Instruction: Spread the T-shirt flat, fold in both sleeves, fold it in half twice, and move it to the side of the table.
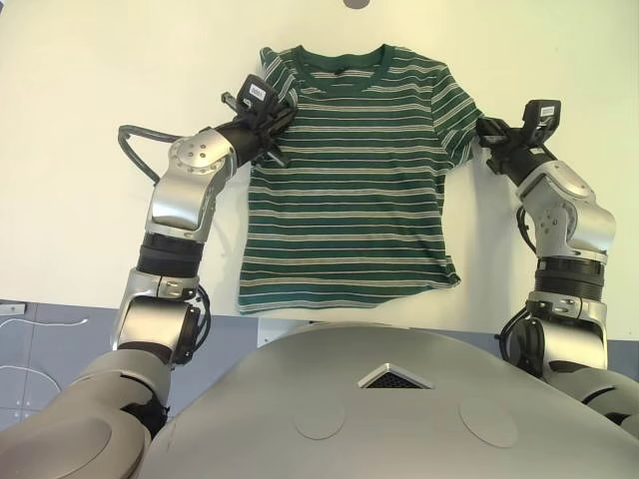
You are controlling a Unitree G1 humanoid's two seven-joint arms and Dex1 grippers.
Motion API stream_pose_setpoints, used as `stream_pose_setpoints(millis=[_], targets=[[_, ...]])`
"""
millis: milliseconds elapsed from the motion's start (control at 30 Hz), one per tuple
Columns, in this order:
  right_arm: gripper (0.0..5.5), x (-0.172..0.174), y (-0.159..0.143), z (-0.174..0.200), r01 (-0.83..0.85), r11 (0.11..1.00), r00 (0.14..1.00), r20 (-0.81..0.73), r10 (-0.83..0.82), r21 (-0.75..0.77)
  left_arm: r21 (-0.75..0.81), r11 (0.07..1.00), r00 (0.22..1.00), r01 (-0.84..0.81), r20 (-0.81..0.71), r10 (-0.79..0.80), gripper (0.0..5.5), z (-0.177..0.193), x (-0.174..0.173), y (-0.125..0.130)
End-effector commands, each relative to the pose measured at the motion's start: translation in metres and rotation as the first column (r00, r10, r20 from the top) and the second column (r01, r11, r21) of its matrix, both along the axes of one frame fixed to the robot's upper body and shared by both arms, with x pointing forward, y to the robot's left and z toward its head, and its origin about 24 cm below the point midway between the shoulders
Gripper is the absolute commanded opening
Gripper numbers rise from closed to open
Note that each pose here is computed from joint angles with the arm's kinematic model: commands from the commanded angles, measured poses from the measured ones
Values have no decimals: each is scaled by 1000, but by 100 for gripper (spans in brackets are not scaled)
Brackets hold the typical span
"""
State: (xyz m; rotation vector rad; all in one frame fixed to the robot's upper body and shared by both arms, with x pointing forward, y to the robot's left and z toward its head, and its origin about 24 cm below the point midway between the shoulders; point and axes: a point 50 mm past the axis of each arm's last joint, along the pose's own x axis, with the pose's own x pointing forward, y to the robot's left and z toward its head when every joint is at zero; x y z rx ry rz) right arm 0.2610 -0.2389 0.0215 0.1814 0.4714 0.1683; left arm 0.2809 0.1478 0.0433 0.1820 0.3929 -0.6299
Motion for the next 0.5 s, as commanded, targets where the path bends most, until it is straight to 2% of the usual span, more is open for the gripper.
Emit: stream_pose_setpoints(millis=[33,133,233,300,400,433,500], targets=[[0,4,6,15,-2,1000,999,36,2,-16,-34,999,1000,-22,3,23,117,10,3,-3],[0,9,27,47,-91,993,990,105,99,-73,-181,981,998,66,-3,-68,173,26,-11,-10],[0,13,52,66,-176,971,971,135,199,-164,-127,982,990,143,1,-144,232,29,-23,-5],[0,15,85,75,-289,941,938,146,315,-175,-106,980,984,171,74,-163,269,45,-24,7],[0,21,118,70,-382,904,907,112,407,-192,-83,961,958,263,138,-250,276,62,-34,18],[0,25,124,60,-392,895,909,58,412,-214,-26,957,949,288,143,-282,276,64,-40,25],[47,27,127,44,-402,881,912,-26,409,-251,54,929,918,367,140,-371,281,76,-51,37]])
